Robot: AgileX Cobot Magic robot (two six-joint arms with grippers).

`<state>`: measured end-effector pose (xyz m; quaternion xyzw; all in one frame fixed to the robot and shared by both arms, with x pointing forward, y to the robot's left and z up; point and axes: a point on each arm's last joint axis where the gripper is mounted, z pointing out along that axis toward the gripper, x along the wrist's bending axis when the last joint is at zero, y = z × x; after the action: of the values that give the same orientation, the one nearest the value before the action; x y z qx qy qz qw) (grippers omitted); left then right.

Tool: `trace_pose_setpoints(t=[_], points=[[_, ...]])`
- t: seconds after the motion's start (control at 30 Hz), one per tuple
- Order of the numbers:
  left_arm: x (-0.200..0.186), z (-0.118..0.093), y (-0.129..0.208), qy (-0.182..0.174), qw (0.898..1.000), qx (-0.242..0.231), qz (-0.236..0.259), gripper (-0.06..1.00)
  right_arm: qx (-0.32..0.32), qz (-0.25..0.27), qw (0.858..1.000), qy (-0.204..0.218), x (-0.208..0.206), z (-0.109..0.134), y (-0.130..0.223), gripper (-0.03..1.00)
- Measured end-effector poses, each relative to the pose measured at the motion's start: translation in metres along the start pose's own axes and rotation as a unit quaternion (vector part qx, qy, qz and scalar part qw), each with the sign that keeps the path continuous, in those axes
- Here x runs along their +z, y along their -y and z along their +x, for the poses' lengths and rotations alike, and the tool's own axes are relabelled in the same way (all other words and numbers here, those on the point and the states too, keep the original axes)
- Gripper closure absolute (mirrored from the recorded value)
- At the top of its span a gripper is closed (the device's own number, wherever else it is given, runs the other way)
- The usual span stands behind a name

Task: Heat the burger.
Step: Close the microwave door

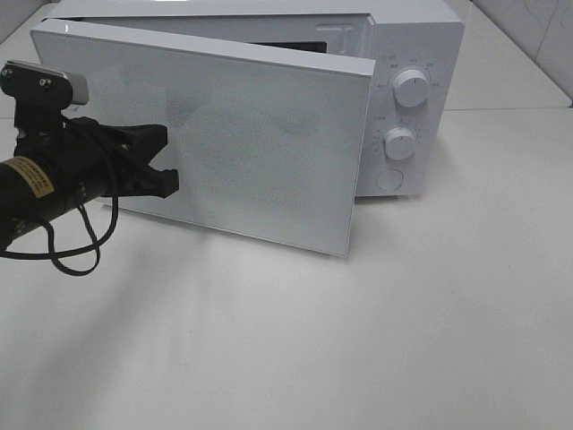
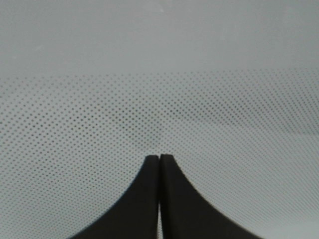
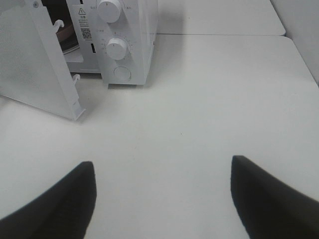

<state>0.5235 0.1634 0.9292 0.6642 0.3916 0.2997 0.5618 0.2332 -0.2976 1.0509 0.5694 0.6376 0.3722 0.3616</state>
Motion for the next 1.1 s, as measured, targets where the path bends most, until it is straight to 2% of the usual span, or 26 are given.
trace_pose_setpoints(t=[0.2,0.37,0.8,1.1], points=[[0.015,-0.009,-0.013,-0.008,1.0,0.022,-0.005,0.94,0.0,0.0,1.0,0.0,0.0,0.0,0.0,0.22],[0.027,-0.012,-0.021,-0.012,1.0,0.022,-0.018,0.94,0.0,0.0,1.0,0.0,0.0,0.0,0.0,0.22],[0.05,-0.017,-0.02,-0.025,1.0,0.003,-0.018,0.94,0.0,0.0,1.0,0.0,0.0,0.0,0.0,0.22],[0.057,-0.02,-0.018,-0.024,0.999,0.015,-0.016,0.94,0.0,0.0,1.0,0.0,0.0,0.0,0.0,0.22]])
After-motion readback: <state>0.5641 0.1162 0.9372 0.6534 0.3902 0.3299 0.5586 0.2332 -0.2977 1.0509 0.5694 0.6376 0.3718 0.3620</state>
